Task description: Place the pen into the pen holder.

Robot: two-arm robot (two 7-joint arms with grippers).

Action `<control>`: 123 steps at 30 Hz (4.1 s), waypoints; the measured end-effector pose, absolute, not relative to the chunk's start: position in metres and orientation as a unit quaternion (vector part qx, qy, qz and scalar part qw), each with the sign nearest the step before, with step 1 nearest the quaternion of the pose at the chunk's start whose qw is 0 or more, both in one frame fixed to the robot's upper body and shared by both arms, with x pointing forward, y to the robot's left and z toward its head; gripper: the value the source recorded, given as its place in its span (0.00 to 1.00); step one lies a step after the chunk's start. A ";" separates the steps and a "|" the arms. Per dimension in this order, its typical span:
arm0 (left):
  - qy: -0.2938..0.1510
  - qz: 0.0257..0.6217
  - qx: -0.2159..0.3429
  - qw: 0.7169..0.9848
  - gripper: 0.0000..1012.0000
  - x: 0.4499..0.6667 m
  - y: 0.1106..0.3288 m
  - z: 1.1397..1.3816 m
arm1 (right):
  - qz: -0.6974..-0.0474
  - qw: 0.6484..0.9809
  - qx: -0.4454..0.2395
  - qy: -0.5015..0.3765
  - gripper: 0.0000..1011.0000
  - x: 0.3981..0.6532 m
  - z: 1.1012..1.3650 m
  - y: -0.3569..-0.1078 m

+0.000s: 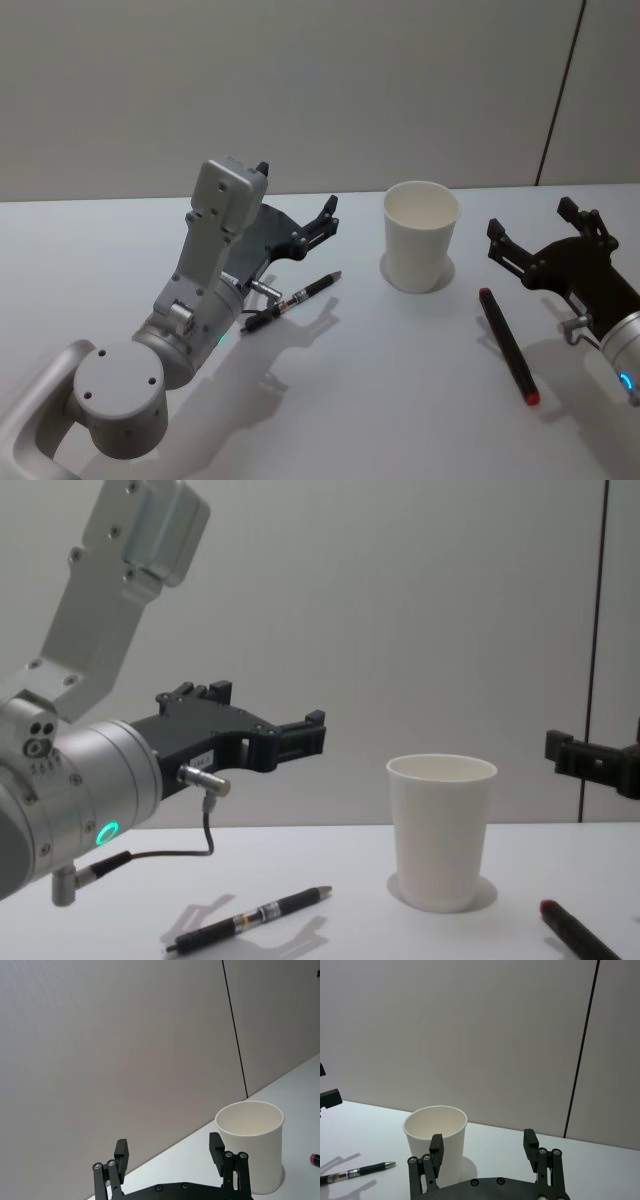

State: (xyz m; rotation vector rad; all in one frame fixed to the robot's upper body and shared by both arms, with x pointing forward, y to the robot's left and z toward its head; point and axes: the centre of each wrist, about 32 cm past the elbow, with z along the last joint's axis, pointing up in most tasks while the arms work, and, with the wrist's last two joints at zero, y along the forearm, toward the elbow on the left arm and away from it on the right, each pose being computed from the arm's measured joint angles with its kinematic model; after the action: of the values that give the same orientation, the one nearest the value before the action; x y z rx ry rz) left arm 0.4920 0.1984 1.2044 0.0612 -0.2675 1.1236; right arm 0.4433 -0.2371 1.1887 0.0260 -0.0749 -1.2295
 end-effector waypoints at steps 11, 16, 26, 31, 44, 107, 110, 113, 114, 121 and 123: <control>-0.126 0.531 0.029 0.837 0.99 0.492 0.198 1.204 | -0.577 0.816 0.012 -0.035 0.99 0.443 1.189 -0.237; -0.126 0.531 0.029 0.837 0.99 0.492 0.198 1.204 | -0.577 0.816 0.012 -0.035 0.99 0.443 1.189 -0.237; -0.126 0.531 0.029 0.837 0.99 0.492 0.198 1.204 | -0.577 0.816 0.012 -0.035 0.99 0.443 1.189 -0.237; -0.126 0.531 0.029 0.837 0.99 0.492 0.198 1.204 | -0.577 0.816 0.012 -0.035 0.99 0.443 1.189 -0.237; -0.126 0.531 0.029 0.837 0.99 0.492 0.198 1.204 | -0.577 0.816 0.012 -0.035 0.99 0.443 1.189 -0.237; -0.087 0.424 0.051 0.900 0.99 0.491 0.269 1.202 | -0.577 0.816 0.012 -0.035 0.99 0.443 1.189 -0.237; -0.082 0.416 0.057 0.904 0.99 0.494 0.271 1.201 | -0.577 0.816 0.012 -0.035 0.99 0.443 1.189 -0.237; -0.077 0.408 0.062 0.908 0.99 0.499 0.273 1.201 | -0.577 0.816 0.012 -0.035 0.99 0.443 1.189 -0.237; -0.074 0.407 0.065 0.908 0.99 0.500 0.274 1.200 | -0.577 0.816 0.012 -0.035 0.99 0.443 1.189 -0.237; -0.055 0.392 0.079 0.915 0.99 0.510 0.279 1.197 | -0.577 0.816 0.012 -0.035 0.99 0.443 1.189 -0.237; -0.050 0.390 0.082 0.916 0.99 0.512 0.280 1.197 | -0.577 0.816 0.012 -0.035 0.99 0.443 1.189 -0.237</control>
State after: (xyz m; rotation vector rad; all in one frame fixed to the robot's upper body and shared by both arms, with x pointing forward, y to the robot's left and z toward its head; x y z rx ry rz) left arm 0.5116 0.2805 1.1965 0.1695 -0.1032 0.8018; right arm 0.4433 -0.2371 1.1887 0.0261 -0.0749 -1.2295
